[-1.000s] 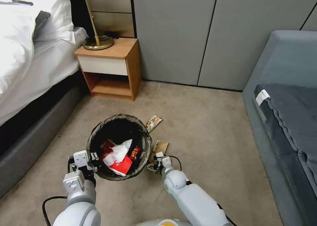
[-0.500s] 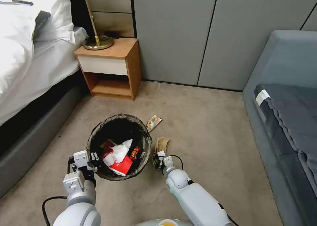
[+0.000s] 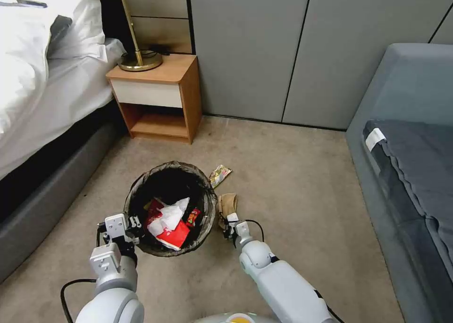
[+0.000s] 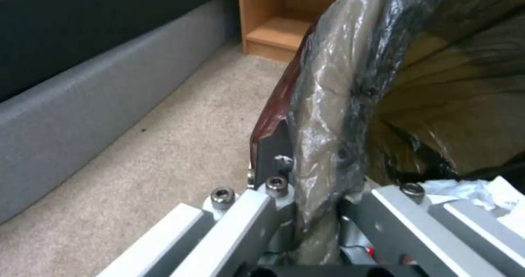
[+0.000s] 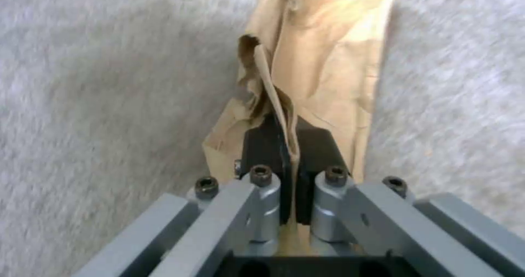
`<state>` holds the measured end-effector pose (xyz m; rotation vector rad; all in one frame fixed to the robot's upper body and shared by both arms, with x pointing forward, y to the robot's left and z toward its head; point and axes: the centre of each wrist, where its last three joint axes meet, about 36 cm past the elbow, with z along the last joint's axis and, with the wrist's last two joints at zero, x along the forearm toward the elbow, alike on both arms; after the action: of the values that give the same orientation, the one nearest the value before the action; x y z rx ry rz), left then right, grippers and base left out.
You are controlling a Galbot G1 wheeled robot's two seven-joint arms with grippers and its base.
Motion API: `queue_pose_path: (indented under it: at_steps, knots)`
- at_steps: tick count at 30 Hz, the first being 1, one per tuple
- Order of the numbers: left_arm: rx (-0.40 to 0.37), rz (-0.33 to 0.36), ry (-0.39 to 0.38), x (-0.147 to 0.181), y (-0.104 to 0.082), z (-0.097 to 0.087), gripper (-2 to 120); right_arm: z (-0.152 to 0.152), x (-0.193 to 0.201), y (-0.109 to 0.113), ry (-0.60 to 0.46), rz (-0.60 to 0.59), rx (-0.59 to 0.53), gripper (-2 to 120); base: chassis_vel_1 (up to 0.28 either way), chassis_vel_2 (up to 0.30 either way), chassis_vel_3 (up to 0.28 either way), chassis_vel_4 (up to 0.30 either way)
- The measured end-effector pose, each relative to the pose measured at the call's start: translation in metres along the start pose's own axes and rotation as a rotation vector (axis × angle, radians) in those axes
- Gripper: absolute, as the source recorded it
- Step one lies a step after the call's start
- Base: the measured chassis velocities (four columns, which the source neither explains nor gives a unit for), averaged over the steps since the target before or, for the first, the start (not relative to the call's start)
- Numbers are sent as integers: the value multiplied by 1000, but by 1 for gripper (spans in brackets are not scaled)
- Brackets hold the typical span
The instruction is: Pick up the trash bin, then pick up the garbage from the floor and place it into the trash bin.
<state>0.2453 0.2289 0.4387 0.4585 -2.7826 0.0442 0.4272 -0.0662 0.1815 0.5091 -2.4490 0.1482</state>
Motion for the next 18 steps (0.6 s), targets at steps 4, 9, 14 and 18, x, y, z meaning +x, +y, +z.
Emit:
queue_pose_path:
  at_steps: [4,9,14,18]
  knots:
    - [0,0,3,-1,0,1,0,-7,8,-9,-39,17,-23,0,0,0,0,0]
    - [-1,1,7,-2,0,3,0,-37,27,-24,-168,45,-77,0,0,0,0,0]
    - [-6,3,20,-2,2,6,0,-115,82,-52,-551,33,-76,0,0,0,0,0]
    - [-7,10,25,-2,1,8,0,-163,135,-54,-862,-88,3,0,0,0,0,0]
